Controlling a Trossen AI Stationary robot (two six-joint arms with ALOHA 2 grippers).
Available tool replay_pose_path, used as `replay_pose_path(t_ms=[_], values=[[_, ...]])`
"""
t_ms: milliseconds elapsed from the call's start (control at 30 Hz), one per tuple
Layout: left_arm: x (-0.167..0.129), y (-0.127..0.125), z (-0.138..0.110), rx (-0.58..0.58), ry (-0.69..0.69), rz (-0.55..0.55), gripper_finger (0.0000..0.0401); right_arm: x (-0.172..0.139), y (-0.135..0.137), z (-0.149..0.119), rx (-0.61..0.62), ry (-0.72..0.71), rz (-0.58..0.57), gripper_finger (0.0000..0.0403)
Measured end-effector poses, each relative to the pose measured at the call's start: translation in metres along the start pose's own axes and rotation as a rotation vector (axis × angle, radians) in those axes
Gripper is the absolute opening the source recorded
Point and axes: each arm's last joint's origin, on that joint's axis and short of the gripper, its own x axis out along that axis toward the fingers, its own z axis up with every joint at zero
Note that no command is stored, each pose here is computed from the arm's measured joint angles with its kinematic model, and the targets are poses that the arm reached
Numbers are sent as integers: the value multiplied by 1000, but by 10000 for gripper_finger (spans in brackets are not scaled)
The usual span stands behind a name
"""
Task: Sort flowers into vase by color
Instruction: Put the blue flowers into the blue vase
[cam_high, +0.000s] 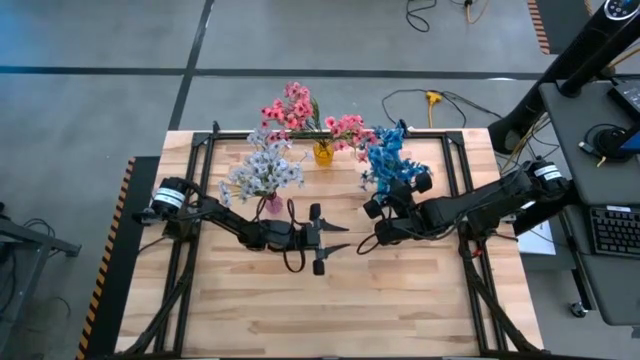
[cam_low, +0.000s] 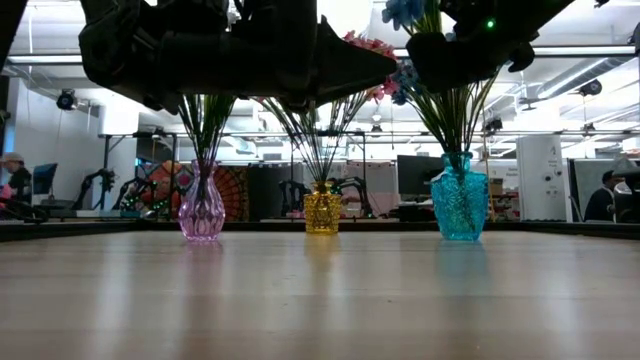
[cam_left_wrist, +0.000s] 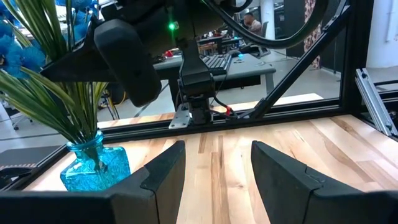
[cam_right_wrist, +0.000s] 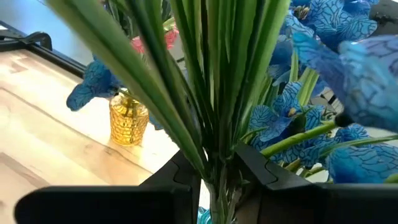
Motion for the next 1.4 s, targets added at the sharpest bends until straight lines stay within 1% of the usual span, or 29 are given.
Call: replay_pose_path(t_ms=[233,467,633,833,1033,1267,1400], values=[[0,0,0,0,0,0,167,0,-1,1,10,0,1,76],[0,0,0,0,-1,0,167,-2,-3,3,30,21,27,100],[0,0,0,0,0,0,167,-3,-6,6,51,53,67,125],[0,0,0,1,3,0,167,-5,-8,9,76,86,106,168],[0,0,0,2,5,-1,167,-7,-7,18,91,110,139,207],[0,0,-1,2,8,-1,167,-9,-7,22,87,118,149,233],[0,0,-1,3,11,-2,167,-11,-7,25,88,157,193,242]])
